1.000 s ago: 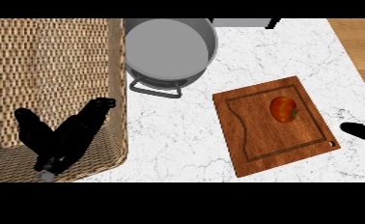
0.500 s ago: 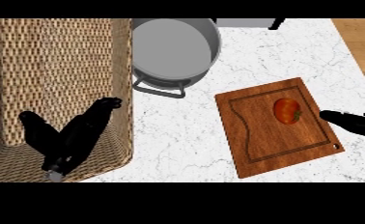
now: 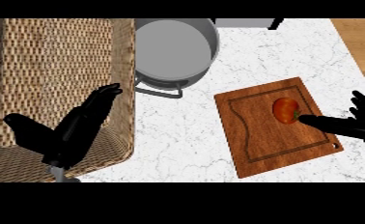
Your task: Pick the tomato from the cutting board and place it in the pot
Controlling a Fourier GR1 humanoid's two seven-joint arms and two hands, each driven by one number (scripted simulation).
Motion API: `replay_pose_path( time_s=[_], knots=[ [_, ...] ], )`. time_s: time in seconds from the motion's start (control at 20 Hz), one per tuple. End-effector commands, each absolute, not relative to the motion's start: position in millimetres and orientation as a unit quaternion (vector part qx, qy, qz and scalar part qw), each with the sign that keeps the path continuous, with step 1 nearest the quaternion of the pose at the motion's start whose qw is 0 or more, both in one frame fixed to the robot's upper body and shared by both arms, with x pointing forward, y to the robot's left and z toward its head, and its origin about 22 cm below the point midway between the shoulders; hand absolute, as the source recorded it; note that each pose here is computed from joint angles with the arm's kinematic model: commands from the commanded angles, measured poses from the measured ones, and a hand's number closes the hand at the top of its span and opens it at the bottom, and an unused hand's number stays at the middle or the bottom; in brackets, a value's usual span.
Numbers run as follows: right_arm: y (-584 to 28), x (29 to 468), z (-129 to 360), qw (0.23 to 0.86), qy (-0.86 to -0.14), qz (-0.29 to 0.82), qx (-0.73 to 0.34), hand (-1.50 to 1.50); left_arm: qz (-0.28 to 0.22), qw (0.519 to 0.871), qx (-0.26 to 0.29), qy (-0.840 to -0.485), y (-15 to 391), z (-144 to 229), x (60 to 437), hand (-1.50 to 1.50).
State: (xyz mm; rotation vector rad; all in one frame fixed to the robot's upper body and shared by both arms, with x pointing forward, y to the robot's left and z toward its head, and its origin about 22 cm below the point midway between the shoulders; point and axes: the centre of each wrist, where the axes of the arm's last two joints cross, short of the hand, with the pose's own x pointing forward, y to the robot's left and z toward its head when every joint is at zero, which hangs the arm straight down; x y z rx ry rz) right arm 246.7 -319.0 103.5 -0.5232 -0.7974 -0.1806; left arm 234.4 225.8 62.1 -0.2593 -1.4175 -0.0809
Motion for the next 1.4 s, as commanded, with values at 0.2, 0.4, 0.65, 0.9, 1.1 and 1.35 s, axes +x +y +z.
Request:
replay_pose_path(
  time_s=[0.2,0.4,0.65,0.9,1.1,1.35],
  knots=[
    [-301,252,101,0.902,-0.341,-0.087,-0.25,-1.5,-0.065,0.778,-0.119,-0.614,220,29,238,0.0],
    [-304,252,84,0.908,-0.327,-0.081,-0.247,-1.5,-0.069,0.779,-0.129,-0.61,217,35,238,0.0],
    [-302,259,86,0.914,-0.315,-0.079,-0.244,-1.5,-0.066,0.78,-0.129,-0.609,232,22,236,0.0],
    [-305,258,61,0.914,-0.313,-0.085,-0.244,-1.5,-0.058,0.781,-0.124,-0.61,225,29,234,0.0],
    [-286,251,47,0.919,-0.306,-0.079,-0.237,-1.5,-0.067,0.777,-0.13,-0.613,224,34,244,0.0],
    [-303,273,44,0.921,-0.3,-0.081,-0.234,-1.5,-0.077,0.778,-0.119,-0.612,209,31,233,0.0]
  ],
)
